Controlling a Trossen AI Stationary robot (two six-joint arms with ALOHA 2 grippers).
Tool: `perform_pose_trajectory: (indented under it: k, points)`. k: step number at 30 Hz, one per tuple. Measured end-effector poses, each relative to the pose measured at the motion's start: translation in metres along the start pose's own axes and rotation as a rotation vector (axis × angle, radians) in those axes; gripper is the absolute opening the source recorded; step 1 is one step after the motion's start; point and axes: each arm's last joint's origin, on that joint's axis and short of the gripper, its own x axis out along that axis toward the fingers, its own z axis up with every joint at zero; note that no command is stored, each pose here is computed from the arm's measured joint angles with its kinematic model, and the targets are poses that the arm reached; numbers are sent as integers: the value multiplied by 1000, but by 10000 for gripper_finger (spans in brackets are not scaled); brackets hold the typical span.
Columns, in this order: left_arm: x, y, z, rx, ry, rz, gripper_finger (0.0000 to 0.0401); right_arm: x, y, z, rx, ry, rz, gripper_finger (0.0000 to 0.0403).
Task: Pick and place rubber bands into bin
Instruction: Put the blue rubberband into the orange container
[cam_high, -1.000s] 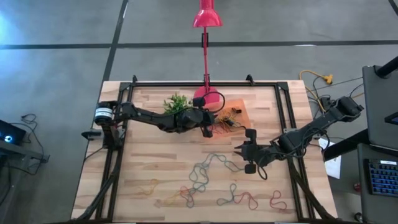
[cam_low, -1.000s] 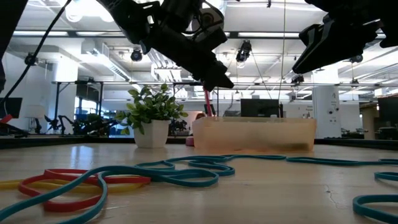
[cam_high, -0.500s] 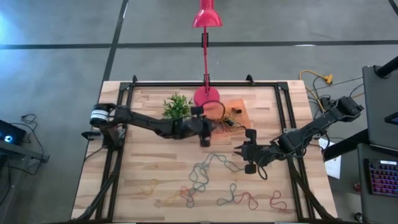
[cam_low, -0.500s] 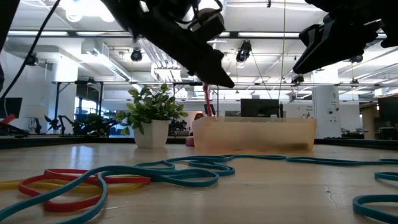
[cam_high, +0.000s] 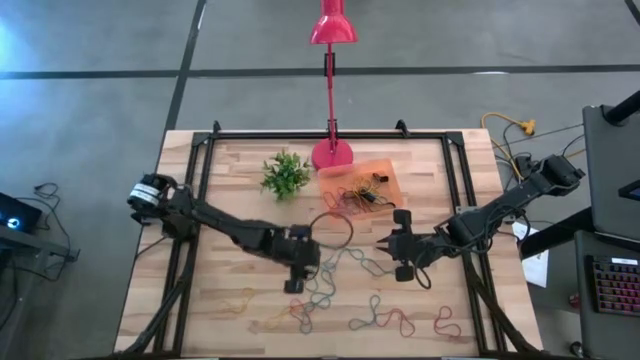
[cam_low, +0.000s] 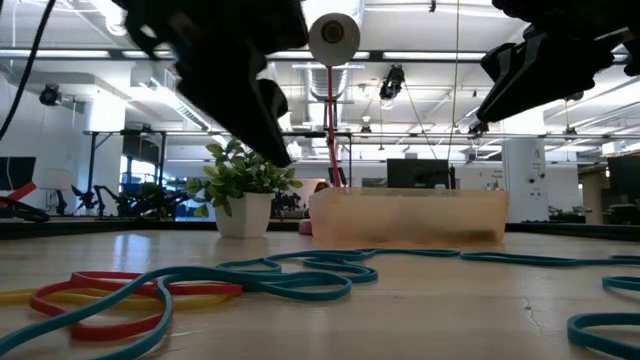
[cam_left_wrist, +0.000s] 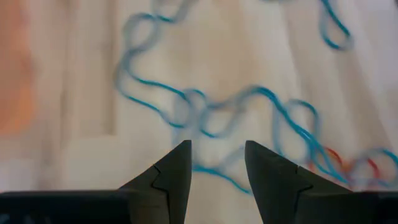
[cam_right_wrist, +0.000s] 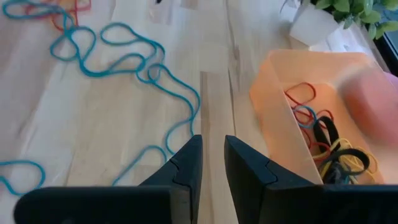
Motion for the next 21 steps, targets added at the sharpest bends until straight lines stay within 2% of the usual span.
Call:
perform_pose_trajectory:
  k: [3,8,11,17,21]
  points:
    - [1,-12,-8,-30,27,-23,134,0,0,2,7,-18,4,56]
    - [-2,-24,-30,-121,226,-43,134,0,1,3,18,-28,17,56]
    - [-4,-27,-37,-171,294,-21,134,0,3,1,52,-7,90,56]
    - [-5,-30,-38,-186,295,-18,134,8,9,-11,119,29,214,57]
    - [-4,-29,-38,-184,288,-7,134,25,18,-18,91,36,249,57]
